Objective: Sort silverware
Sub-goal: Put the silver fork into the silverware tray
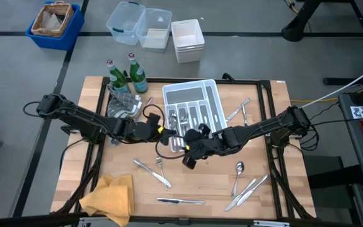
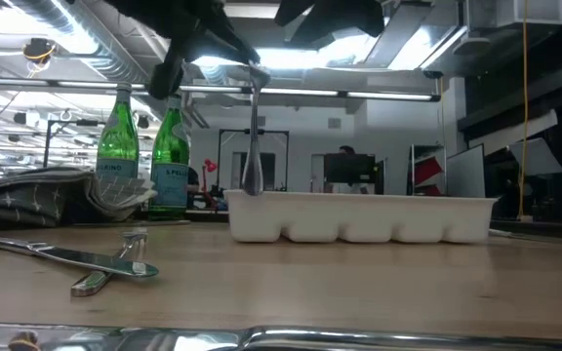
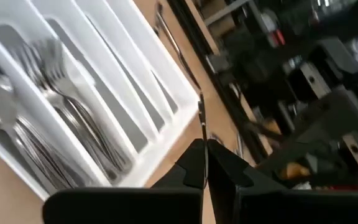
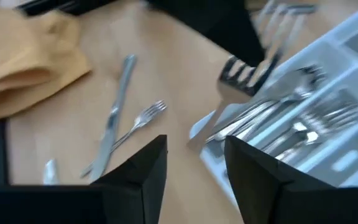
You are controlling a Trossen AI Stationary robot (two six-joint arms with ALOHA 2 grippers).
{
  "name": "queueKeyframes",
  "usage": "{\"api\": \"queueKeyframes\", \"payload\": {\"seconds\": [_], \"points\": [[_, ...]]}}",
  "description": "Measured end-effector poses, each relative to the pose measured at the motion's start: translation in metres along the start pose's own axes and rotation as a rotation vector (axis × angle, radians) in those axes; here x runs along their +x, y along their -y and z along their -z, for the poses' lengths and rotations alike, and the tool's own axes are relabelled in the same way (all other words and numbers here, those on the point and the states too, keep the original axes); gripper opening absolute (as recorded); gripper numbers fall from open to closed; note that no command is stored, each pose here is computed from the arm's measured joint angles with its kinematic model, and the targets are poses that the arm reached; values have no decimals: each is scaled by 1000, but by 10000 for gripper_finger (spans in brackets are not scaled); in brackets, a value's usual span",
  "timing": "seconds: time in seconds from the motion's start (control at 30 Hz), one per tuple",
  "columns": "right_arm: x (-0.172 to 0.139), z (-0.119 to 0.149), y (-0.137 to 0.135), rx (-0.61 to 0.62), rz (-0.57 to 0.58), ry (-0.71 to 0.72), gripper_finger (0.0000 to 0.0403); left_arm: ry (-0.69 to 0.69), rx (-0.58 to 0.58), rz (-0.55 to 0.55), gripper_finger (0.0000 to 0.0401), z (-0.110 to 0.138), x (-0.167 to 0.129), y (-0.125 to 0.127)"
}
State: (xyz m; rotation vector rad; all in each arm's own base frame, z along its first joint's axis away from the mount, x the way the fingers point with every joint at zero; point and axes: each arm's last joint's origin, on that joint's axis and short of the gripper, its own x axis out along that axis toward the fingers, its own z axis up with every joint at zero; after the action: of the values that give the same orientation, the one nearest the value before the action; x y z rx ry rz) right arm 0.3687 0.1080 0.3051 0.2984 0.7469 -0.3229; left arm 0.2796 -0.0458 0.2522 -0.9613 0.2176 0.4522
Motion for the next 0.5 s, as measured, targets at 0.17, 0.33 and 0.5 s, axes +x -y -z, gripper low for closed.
{"api": "queueKeyframes", "payload": {"seconds": [0.17,0.33,0.5], "points": [[0,-3,5,3,166,121,146,122,-54,-43,1,-4,0,0],[-2,-6,8,-10,295,213,135,264,-189,-75,1,-8,-1,-1],[-2,-7,10,-14,343,246,134,326,-326,-51,1,-11,-2,1]]}}
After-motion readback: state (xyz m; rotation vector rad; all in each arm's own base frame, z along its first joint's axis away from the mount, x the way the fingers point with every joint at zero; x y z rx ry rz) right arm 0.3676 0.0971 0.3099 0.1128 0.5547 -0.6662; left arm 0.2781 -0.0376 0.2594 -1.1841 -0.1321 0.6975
